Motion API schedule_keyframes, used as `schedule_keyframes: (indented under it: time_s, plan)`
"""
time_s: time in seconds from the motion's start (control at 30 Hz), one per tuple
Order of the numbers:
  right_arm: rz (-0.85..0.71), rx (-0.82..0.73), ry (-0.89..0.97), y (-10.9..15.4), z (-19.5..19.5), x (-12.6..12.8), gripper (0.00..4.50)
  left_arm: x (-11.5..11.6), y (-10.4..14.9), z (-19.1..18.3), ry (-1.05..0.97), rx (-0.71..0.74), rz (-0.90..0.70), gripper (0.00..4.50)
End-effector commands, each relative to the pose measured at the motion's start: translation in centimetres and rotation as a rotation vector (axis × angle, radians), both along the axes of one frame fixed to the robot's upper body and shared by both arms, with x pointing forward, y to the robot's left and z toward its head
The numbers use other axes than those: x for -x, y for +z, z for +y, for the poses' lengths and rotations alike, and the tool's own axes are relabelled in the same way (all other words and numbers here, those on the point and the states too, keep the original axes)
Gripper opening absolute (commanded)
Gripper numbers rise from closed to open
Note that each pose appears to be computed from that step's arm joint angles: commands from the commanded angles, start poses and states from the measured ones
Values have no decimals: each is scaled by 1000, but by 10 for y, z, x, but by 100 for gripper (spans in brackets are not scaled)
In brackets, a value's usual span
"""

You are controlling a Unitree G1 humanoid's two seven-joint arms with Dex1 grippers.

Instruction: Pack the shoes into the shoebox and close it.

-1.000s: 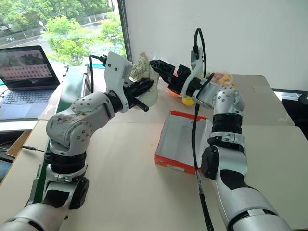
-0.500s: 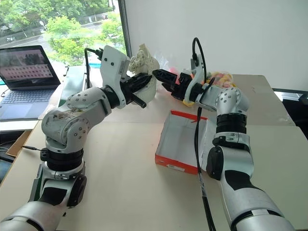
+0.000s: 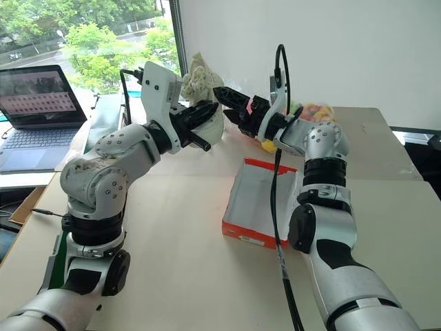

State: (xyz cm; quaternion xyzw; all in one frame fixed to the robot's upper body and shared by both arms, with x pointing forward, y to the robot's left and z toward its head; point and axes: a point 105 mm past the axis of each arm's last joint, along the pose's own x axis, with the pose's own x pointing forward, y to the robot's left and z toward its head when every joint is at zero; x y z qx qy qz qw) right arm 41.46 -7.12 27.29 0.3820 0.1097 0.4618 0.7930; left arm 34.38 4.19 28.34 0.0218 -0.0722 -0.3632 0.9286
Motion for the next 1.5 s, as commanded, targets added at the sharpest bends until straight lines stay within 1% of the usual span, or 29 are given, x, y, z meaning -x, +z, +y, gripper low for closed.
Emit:
schedule_keyframes:
  time_s: [0.03,0.13,0.23,0.27,0.3,0.33,0.37,0.4,0.47,0.5,0.53,0.6,0.63,0.7,0.73,0.83,0.93,0.97,1.03,1.1,1.13,1.17,1.27,1.3,1.33,1.37,1.4,1.47,1.5]
  plan:
    - [-84,-53,49,29,6,8,450,16,12,-12,-73,13,-55,6]
    - [-101,-71,74,37,6,12,450,17,9,-13,-84,5,-49,6]
    - [-104,-49,106,32,14,16,450,17,10,-14,-89,4,-50,6]
    - [-101,-45,112,31,16,16,409,17,10,-14,-91,4,-51,0]
    - [-90,-50,118,28,18,16,409,17,11,-15,-93,5,-53,0]
    - [-86,-44,125,25,20,17,386,17,12,-15,-95,5,-55,0]
    - [-83,-42,133,23,23,18,347,17,13,-15,-96,5,-57,0]
    - [-78,-44,138,21,24,19,320,17,13,-16,-97,5,-57,0]
    - [-74,-42,143,19,26,20,248,17,13,-16,-97,4,-58,0]
    - [-71,-41,144,18,26,20,220,17,13,-16,-98,4,-58,0]
    - [-69,-40,143,17,27,20,177,17,13,-16,-98,3,-57,0]
    - [-67,-34,133,15,26,19,120,18,12,-15,-96,0,-56,0]
    - [-68,-28,125,14,25,18,97,17,12,-14,-94,-4,-54,0]
    - [-76,-4,98,13,21,15,75,18,11,-10,-94,-12,-38,0]
    - [-78,4,89,12,20,14,72,18,11,-10,-96,-14,-31,0]
    - [-118,128,-54,9,-1,-2,60,24,1,5,-121,-94,9,0]
    - [-167,208,-154,14,-22,-12,60,33,-3,19,-160,-138,31,92]
    - [-181,230,-181,16,-28,-14,60,36,-4,21,-170,-155,33,135]
    - [-200,266,-230,20,-40,-18,60,38,-4,26,-170,-197,26,206]
    - [-212,306,-281,23,-52,-21,60,41,-3,29,-190,-213,33,291]
    - [-216,321,-295,24,-55,-22,60,43,-2,29,-201,-216,35,317]
    - [-220,368,-322,22,-61,-23,60,45,-1,29,-222,-231,30,354]
    - [-205,547,-411,12,-81,-27,60,48,8,36,-244,-256,9,354]
    - [-182,655,-450,2,-90,-28,60,45,12,40,-233,-260,-1,354]
    - [-166,727,-475,-5,-96,-28,60,44,15,42,-227,-263,-9,354]
    - [-109,783,-490,-16,-101,-26,60,41,16,46,-211,-267,-16,354]
    - [-58,822,-485,-25,-102,-23,60,38,17,49,-198,-270,-20,354]
    - [5,855,-464,-35,-102,-15,60,34,16,51,-182,-274,-23,354]
    - [22,842,-453,-35,-100,-11,60,34,14,50,-181,-274,-22,354]
